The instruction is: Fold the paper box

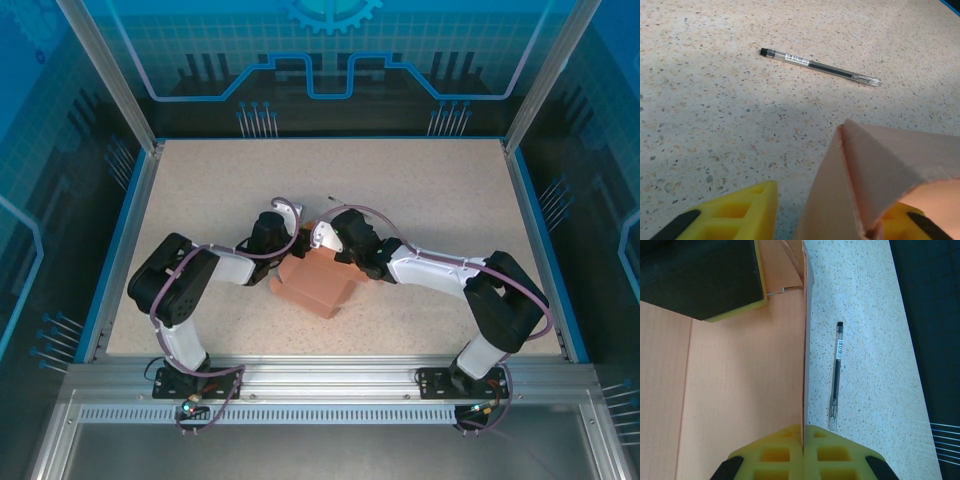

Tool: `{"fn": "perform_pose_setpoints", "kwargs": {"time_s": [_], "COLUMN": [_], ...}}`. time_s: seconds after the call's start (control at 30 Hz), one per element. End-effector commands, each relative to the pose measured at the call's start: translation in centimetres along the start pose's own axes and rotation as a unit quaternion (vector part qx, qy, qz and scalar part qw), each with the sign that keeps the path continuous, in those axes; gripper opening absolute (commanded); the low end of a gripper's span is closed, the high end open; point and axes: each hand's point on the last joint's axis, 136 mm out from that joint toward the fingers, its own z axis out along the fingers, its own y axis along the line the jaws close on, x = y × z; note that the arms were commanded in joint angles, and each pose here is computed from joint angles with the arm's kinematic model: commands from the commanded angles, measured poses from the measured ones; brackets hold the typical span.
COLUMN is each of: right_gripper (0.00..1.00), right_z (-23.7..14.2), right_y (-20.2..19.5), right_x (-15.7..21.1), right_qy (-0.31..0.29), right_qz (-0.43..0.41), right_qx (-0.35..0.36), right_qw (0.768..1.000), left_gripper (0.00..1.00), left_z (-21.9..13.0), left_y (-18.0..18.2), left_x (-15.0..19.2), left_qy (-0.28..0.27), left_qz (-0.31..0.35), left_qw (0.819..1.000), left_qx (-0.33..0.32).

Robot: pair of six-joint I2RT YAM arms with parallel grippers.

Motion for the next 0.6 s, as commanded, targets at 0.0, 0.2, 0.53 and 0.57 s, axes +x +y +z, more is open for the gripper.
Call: {"fn": "perform_pose_setpoints", "kwargs": {"time_s": [0.0,0.2,0.53,0.57], "right_gripper": [0.00,0.00,0.09,0.12], "right_z": [-0.3,-0.4,-1.2,-1.3], "right_y": [0.4,0.0,-0.6,-0.7], "right_x": [0.1,-0.2,-1.1,-1.2], "right_qy": [0.002,0.000,-0.017,-0.020], "right_qz": [0.005,0.012,0.035,0.038], "right_qx": [-0.019,-0.014,-0.015,-0.014], "right_qw": [1.000,1.000,0.999,0.999], "left_gripper": [0.27,0.14,0.05,0.05], "left_z": [-0.3,-0.4,-0.8,-0.8], "left_y": [0.2,0.4,0.4,0.4], "left_x": [-0.5,-1.0,-1.8,-1.9], "left_qy": [-0.013,-0.018,-0.030,-0.031], "left_qz": [0.011,0.010,0.024,0.027], "left_qw": [1.000,1.000,0.999,0.999], "left_qx": [0.000,-0.011,-0.025,-0.025]}}
